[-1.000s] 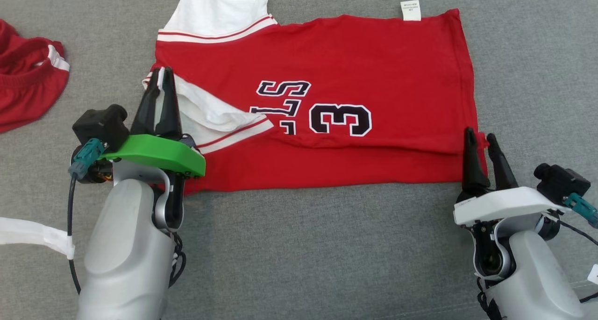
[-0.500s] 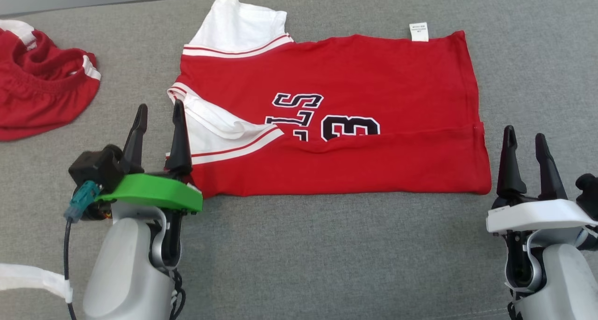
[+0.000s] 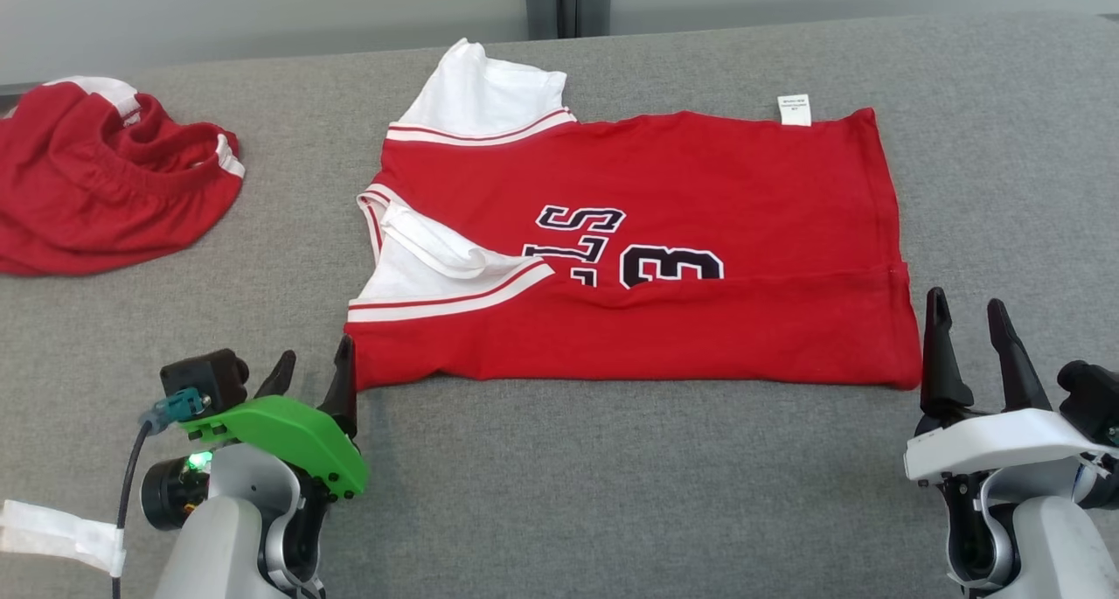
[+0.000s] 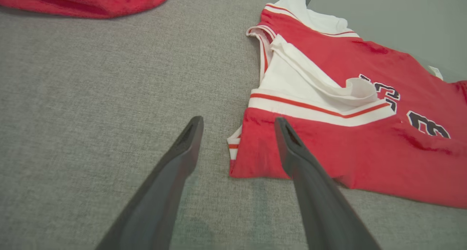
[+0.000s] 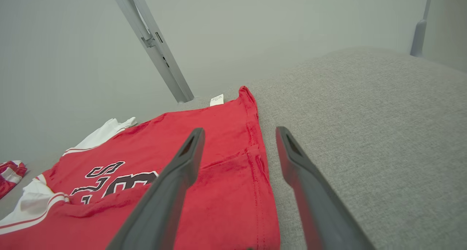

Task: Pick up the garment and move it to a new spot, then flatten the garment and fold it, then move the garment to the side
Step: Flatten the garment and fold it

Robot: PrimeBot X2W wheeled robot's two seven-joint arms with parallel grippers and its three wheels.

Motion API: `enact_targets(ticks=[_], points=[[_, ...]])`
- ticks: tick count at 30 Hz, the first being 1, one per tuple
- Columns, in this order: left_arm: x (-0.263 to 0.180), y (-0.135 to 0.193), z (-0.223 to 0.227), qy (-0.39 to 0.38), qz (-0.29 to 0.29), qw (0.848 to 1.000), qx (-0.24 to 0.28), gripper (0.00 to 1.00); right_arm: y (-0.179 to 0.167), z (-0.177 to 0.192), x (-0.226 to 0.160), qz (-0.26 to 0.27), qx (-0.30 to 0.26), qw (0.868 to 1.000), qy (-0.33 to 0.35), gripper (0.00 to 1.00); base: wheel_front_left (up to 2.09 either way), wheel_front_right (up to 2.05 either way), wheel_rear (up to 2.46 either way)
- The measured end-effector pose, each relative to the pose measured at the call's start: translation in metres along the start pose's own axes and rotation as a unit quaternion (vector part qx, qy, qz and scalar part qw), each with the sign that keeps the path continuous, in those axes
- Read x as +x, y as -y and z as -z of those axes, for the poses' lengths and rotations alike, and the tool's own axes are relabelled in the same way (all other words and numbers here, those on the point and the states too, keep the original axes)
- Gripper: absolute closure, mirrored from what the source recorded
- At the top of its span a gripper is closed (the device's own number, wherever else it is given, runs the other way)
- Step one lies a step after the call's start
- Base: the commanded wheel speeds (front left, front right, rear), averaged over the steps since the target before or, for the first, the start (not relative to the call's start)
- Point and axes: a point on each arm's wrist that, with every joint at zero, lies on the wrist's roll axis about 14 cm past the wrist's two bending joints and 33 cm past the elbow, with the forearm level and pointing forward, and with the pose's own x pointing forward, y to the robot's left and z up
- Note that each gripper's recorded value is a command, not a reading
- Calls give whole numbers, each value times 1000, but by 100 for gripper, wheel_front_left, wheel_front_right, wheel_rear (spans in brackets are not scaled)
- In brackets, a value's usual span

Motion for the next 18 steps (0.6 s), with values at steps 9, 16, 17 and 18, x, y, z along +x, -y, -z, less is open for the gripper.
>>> enact_targets(ticks=[9,16,17,18], points=[[3,1,30,-83,-18,996,-7,0,5,5,-5,5,-8,1000,-20,0,0,0,0],[3,2,40,-105,-22,994,-11,53,8,10,-9,9,-11,999,-33,0,0,0,0],[3,3,40,-107,-21,994,-11,55,8,11,-10,9,-13,999,-35,0,0,0,0],[3,3,42,-110,-20,994,-11,61,8,13,-10,9,-13,999,-41,0,0,0,0]])
